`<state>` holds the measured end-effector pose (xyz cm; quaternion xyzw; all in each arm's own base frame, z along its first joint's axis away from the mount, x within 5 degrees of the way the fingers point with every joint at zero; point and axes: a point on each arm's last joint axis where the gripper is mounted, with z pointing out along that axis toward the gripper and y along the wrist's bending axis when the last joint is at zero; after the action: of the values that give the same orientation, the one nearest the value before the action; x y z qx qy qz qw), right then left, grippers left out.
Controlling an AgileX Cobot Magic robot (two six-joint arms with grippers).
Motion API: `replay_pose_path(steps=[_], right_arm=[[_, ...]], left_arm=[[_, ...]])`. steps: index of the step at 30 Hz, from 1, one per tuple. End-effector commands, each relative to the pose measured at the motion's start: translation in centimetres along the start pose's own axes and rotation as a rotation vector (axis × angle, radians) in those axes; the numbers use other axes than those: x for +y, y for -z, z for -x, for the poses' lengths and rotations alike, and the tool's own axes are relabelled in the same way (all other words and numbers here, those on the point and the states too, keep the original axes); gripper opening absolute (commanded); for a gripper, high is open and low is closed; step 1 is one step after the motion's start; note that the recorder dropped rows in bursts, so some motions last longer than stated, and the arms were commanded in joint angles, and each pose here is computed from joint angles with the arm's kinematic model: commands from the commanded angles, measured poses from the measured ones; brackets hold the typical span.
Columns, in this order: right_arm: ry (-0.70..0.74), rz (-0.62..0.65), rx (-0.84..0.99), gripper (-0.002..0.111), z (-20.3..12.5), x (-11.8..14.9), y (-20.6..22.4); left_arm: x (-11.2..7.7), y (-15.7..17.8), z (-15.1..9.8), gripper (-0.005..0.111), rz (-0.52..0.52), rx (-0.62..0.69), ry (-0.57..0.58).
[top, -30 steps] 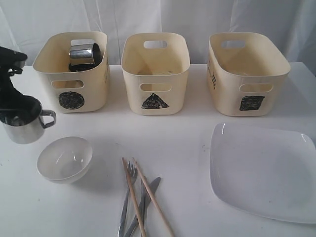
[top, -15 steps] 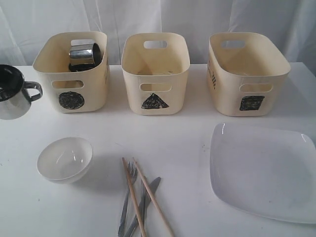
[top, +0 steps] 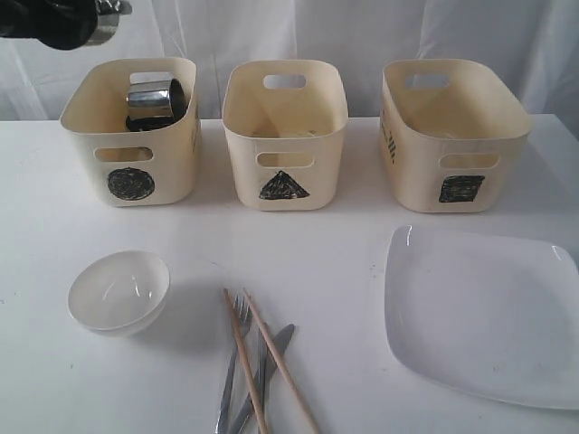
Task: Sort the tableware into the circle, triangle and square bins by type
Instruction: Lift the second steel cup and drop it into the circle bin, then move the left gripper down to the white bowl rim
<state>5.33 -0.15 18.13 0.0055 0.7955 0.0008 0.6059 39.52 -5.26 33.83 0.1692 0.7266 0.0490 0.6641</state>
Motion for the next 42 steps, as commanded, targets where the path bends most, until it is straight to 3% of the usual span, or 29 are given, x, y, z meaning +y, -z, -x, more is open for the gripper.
replay_pose_path(steps=[1,5,9,17,21,29,34,38,42], right_arm=[[0.004,-0.007,-0.01,0.0,0.1,0.0,0.0],[0.004,-0.007,-0.01,0.0,0.1,0.0,0.0],[0.004,-0.007,-0.01,0.0,0.1,0.0,0.0],[0.004,-0.007,-0.01,0.0,0.1,0.0,0.0],[0.004,-0.007,-0.01,0.0,0.1,0.0,0.0],[0.004,-0.007,-0.01,0.0,0.1,0.0,0.0],[0.004,-0.007,-0.01,0.0,0.1,0.0,0.0],[0.004,-0.007,-0.01,0.0,0.1,0.0,0.0],[0.004,-0.007,-0.01,0.0,0.1,0.0,0.0]], left_arm=[[0.2,-5.7,-2.1,0.0,0.01,0.006,-0.034],[0.2,-9.3,-4.3,0.0,-0.001,0.111,-0.056],[0.0,-9.5,-5.0,0.005,-0.017,0.173,-0.082],[-0.2,-9.1,-6.1,0.052,-0.015,0.313,0.079],[0.2,-8.0,-5.6,0.06,-0.002,0.401,0.139],[1.5,-5.4,-1.3,0.06,0.022,0.34,0.14],[2.4,-2.2,1.2,0.058,0.037,0.407,0.146],[2.6,1.2,1.2,0.041,0.03,0.663,0.169],[1.9,4.2,-0.2,0.009,-0.042,0.972,0.174]])
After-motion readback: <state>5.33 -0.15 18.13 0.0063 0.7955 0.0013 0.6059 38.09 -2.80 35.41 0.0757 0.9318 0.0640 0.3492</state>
